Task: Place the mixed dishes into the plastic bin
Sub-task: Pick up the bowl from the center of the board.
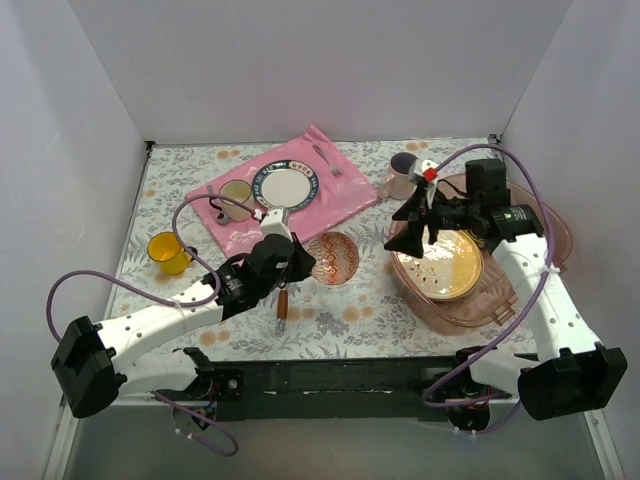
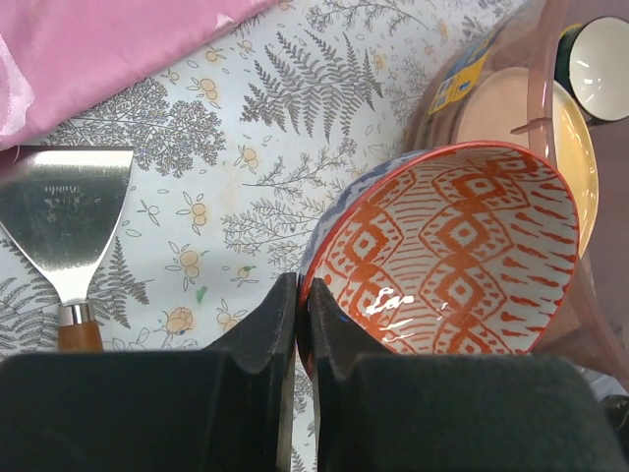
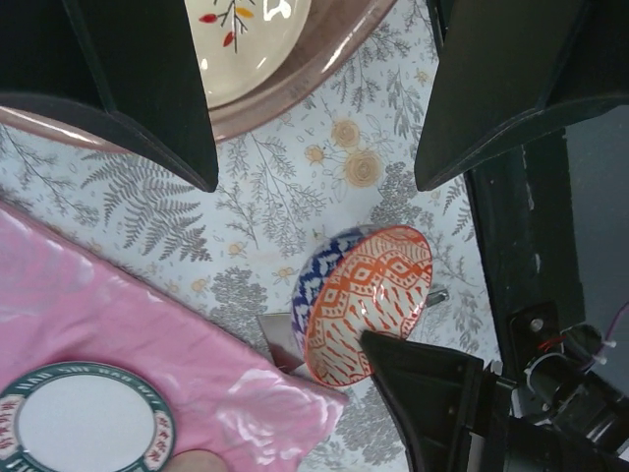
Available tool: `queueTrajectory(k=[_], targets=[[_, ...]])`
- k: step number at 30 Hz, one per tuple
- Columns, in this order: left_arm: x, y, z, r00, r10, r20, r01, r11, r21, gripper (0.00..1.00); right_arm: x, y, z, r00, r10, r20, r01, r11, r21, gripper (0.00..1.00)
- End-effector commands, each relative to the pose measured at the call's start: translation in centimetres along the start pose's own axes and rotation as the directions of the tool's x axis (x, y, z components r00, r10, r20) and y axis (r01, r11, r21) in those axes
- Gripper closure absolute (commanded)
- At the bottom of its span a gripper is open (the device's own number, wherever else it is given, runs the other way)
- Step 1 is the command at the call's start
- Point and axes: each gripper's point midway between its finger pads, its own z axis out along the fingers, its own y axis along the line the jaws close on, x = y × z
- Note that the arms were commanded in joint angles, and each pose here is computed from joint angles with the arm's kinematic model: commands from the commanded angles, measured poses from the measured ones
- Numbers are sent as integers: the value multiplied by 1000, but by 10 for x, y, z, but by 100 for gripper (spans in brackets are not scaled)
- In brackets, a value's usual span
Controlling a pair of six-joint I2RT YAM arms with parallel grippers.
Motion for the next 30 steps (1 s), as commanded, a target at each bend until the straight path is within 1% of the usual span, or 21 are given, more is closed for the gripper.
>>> queueTrajectory(k=[1,3,4,6,7,8,9,10,11,12,14,15,17,22,23,26,30], targets=[[-36,-18,-10,979,-55,196,62,998,-31,100,-1,11,17,994,-30,-105,30,1000,2,12],[-34,-26,-10,975,-77,210,87,995,-41,100,5,8,23,990,-8,-141,13,999,31,12],[-38,-25,-8,970,-70,232,91,993,-81,100,4,9,28,990,-4,-144,9,999,33,12],[-36,-32,-7,966,-82,247,111,988,-105,100,12,2,33,985,43,-170,-31,997,76,14],[-28,-27,-2,970,-62,237,101,983,-155,100,13,0,38,983,46,-175,-31,996,89,14],[-37,-36,-5,959,-74,275,122,980,-159,100,14,-3,39,982,53,-180,-33,994,109,14],[-36,-38,-4,953,-102,285,155,973,-169,100,16,-5,40,981,68,-184,-45,991,125,14],[-34,-34,-4,955,-87,283,149,967,-206,100,21,-9,42,977,80,-199,-49,987,156,14],[-37,-40,-2,950,-86,302,157,963,-220,100,19,-13,43,978,84,-190,-50,983,179,14],[-36,-42,0,943,-111,312,187,956,-226,100,22,-14,44,976,101,-193,-63,978,197,15],[-27,-39,4,949,-87,304,173,947,-269,100,27,-22,45,973,110,-203,-57,967,250,15],[-32,-44,3,942,-94,321,186,946,-267,100,29,-24,45,972,114,-206,-56,962,267,16],[-29,-47,3,943,-95,318,188,942,-276,100,33,-25,47,972,115,-207,-55,960,276,17],[-27,-57,5,942,-111,318,200,944,-263,100,39,-33,49,967,137,-216,-61,943,326,23],[-27,-59,5,941,-115,318,203,944,-260,100,39,-34,50,966,141,-217,-64,942,329,27],[-27,-64,5,940,-126,318,211,946,-248,100,39,-36,53,964,153,-216,-74,939,335,35],[-26,-69,6,938,-137,319,219,946,-239,100,40,-37,57,962,167,-218,-88,940,330,41]])
